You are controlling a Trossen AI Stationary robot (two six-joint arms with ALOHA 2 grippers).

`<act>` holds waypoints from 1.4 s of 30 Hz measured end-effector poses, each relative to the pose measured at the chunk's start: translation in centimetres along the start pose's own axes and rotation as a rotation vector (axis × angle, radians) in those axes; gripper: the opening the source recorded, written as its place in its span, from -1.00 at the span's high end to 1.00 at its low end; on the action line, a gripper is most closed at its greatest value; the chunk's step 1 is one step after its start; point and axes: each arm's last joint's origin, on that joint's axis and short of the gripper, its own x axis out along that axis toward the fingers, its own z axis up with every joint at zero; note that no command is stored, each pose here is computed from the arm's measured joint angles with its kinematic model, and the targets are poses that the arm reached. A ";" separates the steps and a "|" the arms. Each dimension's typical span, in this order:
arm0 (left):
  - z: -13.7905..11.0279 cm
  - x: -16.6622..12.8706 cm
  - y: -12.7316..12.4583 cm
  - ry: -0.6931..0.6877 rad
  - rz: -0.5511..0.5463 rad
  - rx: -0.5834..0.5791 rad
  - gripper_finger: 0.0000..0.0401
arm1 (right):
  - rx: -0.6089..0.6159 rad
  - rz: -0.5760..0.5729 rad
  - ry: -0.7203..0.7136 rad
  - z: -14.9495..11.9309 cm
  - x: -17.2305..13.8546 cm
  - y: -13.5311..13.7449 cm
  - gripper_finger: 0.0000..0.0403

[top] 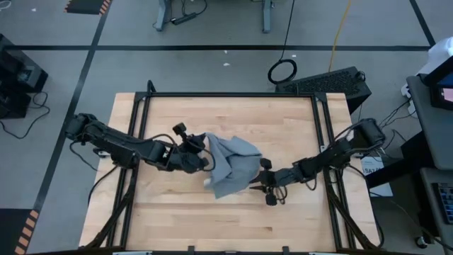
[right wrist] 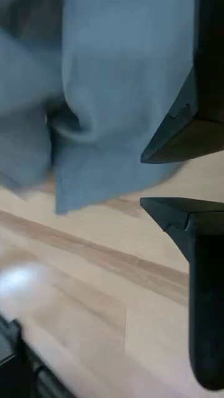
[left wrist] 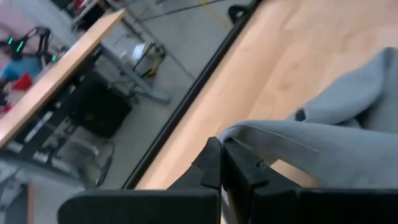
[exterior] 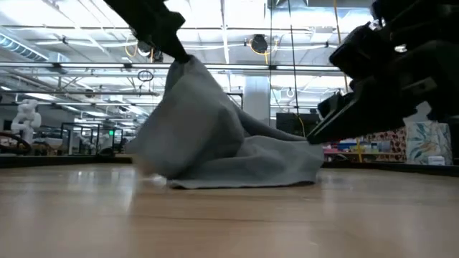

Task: Roll towel
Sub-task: Fold the gray towel on the table

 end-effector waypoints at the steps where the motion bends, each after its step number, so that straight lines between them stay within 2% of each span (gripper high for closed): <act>1: -0.2 0.2 0.2 0.018 0.010 -0.011 0.97 | -0.012 -0.001 0.005 0.2 0.6 0.2 0.56; 10: -2.2 0.4 1.2 0.161 0.077 -0.064 0.97 | -0.136 -0.171 0.115 0.2 4.5 0.5 0.56; 17: -2.4 0.1 1.1 0.169 0.071 -0.068 0.97 | -0.037 -0.212 0.216 -0.5 5.0 -0.2 0.57; 20: -2.4 0.1 1.1 0.172 0.067 -0.068 0.97 | -0.022 -0.176 0.258 -0.5 4.8 -0.2 0.68; 24: -2.5 0.1 1.1 0.188 0.050 -0.063 0.97 | -0.028 -0.117 0.321 -0.1 3.8 -0.2 0.95; 35: -3.2 0.1 1.0 0.236 0.023 -0.026 0.96 | -0.117 0.169 0.509 2.1 -1.7 0.1 0.98; 42: -5.9 0.5 0.5 0.347 -0.056 0.013 0.96 | -0.060 0.108 0.723 1.4 -4.5 -0.4 0.98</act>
